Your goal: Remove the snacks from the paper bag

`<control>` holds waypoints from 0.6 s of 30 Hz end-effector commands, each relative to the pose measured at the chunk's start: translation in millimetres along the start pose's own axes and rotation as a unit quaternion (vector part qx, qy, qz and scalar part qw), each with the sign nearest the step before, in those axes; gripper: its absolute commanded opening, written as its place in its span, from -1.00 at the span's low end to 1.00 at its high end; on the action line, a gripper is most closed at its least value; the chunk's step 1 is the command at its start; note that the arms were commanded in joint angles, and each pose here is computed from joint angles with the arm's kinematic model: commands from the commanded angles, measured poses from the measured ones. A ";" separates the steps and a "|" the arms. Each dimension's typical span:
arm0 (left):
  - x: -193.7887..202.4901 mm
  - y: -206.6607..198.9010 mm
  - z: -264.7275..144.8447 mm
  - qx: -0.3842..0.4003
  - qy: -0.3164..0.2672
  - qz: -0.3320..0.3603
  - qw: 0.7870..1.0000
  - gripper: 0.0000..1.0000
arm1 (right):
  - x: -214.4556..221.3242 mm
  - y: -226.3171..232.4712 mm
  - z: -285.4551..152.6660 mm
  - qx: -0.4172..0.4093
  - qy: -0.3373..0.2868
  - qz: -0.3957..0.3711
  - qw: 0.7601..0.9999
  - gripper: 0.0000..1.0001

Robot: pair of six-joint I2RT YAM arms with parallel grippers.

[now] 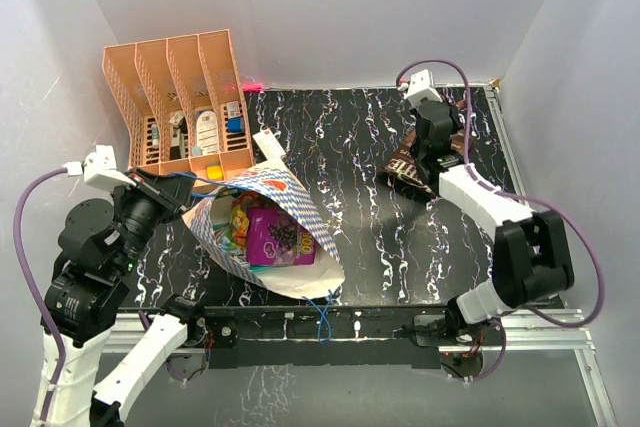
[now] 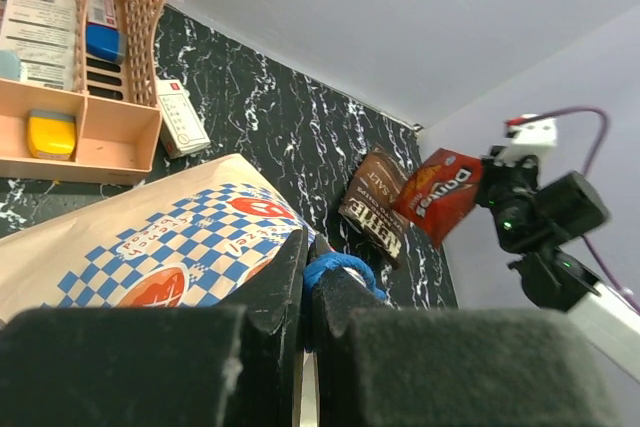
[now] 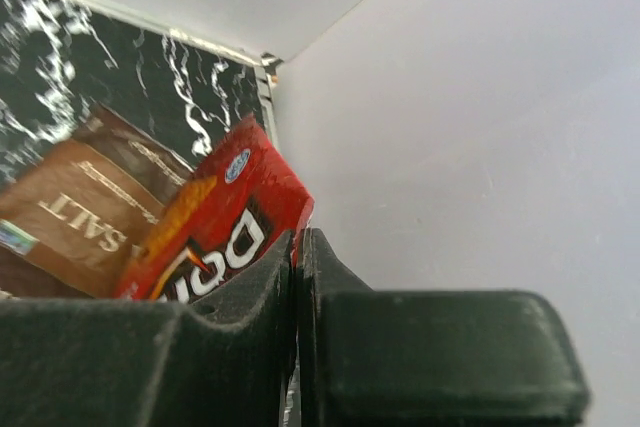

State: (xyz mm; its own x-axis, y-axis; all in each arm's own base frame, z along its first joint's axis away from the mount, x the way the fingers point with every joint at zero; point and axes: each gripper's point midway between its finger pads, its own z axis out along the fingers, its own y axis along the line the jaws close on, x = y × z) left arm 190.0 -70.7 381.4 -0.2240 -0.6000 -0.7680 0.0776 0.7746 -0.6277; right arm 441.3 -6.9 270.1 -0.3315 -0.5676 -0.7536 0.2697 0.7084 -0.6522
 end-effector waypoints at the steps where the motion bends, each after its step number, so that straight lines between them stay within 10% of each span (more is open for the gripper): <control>1: -9.6 -21.8 1.8 0.043 -0.009 -0.009 0.999 -1.00 | -9.8 -15.6 25.8 0.023 -0.035 -0.100 0.994 -0.85; 18: 13.7 -44.0 -2.5 0.068 0.089 -0.034 0.993 -1.00 | 32.0 40.8 43.9 -0.084 -0.036 -0.190 0.978 -0.85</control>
State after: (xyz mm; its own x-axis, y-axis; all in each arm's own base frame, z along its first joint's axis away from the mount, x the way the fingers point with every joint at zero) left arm 189.9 -111.2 387.8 -0.3999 -0.5935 -0.6985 0.1587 0.7057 -0.6905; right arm 478.2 0.7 185.5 -0.3302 -0.8113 -0.4824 -0.0676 0.5301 -0.8452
